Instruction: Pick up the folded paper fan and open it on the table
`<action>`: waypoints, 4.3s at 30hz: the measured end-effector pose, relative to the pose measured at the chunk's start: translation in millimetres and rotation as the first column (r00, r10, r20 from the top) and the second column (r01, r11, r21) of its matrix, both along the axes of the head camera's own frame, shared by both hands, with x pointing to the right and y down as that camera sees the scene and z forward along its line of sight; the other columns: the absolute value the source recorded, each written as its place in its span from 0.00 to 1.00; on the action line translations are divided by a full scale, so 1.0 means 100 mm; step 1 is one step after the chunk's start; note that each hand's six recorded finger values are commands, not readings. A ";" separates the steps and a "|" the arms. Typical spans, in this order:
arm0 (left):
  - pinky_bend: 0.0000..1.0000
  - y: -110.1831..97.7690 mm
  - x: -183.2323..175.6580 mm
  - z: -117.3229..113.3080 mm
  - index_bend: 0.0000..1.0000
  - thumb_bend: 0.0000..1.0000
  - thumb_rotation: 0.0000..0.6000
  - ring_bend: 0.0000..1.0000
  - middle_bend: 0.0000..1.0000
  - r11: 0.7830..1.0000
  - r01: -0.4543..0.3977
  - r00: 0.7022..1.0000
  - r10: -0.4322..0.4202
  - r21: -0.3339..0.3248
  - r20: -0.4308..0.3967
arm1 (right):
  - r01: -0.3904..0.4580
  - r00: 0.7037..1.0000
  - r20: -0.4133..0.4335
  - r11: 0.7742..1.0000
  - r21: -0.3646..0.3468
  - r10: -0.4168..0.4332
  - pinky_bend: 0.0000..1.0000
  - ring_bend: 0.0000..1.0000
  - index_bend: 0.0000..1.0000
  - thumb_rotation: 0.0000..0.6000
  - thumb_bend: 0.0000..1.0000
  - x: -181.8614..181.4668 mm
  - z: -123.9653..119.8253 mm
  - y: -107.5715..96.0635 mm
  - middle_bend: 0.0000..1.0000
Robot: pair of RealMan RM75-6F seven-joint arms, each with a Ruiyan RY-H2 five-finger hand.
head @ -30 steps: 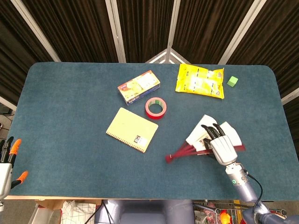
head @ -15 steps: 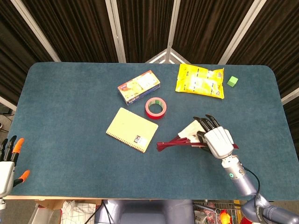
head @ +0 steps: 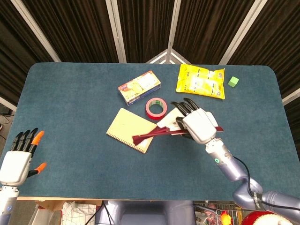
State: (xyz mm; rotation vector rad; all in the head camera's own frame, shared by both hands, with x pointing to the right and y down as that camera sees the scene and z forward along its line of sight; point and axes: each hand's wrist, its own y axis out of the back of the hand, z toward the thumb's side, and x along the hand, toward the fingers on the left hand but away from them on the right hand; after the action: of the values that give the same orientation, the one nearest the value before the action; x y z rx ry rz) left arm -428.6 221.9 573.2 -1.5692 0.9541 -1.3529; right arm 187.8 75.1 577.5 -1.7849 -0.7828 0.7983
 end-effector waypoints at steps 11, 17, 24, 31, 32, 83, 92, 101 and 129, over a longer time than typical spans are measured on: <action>0.00 -0.23 0.29 0.33 0.03 0.09 1.00 0.00 0.00 0.992 -0.056 0.985 0.037 -0.115 -0.167 | 0.072 0.997 -0.005 0.997 -0.006 -0.072 0.17 0.24 0.79 1.00 0.47 -0.72 -0.20 0.00 0.21; 0.00 -0.33 0.43 0.44 0.03 0.09 1.00 0.00 0.00 0.990 -0.055 0.961 0.016 -0.133 -0.275 | 0.082 0.997 0.018 0.996 -0.042 -0.081 0.17 0.24 0.79 1.00 0.47 -1.11 -0.18 0.10 0.21; 0.00 -0.40 0.65 0.59 0.05 0.09 1.00 0.00 0.00 0.981 -0.077 0.904 -0.006 -0.176 -0.427 | 0.096 0.994 0.053 0.992 -0.083 -0.091 0.17 0.24 0.79 1.00 0.47 -1.35 -0.17 0.23 0.21; 0.00 -0.50 0.99 0.71 0.12 0.09 1.00 0.00 0.01 0.990 -0.076 0.795 -0.012 -0.119 -0.607 | 0.141 0.989 0.058 0.986 -0.087 -0.137 0.17 0.24 0.79 1.00 0.47 -1.45 -0.12 0.39 0.21; 0.00 -0.50 1.04 0.72 0.13 0.09 1.00 0.00 0.01 0.991 -0.074 0.776 -0.014 -0.113 -0.631 | 0.143 0.989 0.061 0.986 -0.088 -0.138 0.17 0.24 0.79 1.00 0.47 -1.46 -0.12 0.40 0.21; 0.27 -0.93 2.21 1.30 0.61 0.37 1.00 0.05 0.44 0.999 -0.039 0.573 0.032 0.012 -0.819 | 0.132 0.988 0.095 0.988 -0.082 -0.125 0.17 0.24 0.79 1.00 0.47 -1.23 -0.47 0.42 0.21; 0.29 -1.01 2.12 1.16 0.66 0.41 1.00 0.07 0.47 0.998 -0.007 0.570 0.054 0.062 -0.820 | 0.142 0.979 0.161 0.983 -0.116 -0.122 0.17 0.24 0.79 1.00 0.47 -1.33 -0.54 0.47 0.21; 0.26 -0.98 2.06 1.08 0.56 0.34 1.00 0.05 0.35 0.997 -0.013 0.556 0.068 0.073 -0.828 | 0.176 0.971 0.180 0.978 -0.110 -0.155 0.17 0.24 0.79 1.00 0.47 -1.57 -0.60 0.55 0.21; 0.07 -0.88 1.69 1.09 0.03 0.06 1.00 0.00 0.00 0.979 -0.200 0.614 0.091 -0.043 -0.784 | 0.095 0.987 0.141 0.989 -0.116 -0.078 0.17 0.24 0.79 1.00 0.47 -1.38 -0.51 0.39 0.21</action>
State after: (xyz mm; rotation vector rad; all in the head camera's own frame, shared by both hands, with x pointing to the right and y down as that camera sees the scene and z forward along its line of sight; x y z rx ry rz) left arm -259.6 133.5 682.4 -2.3593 1.2094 -0.5637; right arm 50.3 113.7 526.1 -1.9857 -0.7522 0.6846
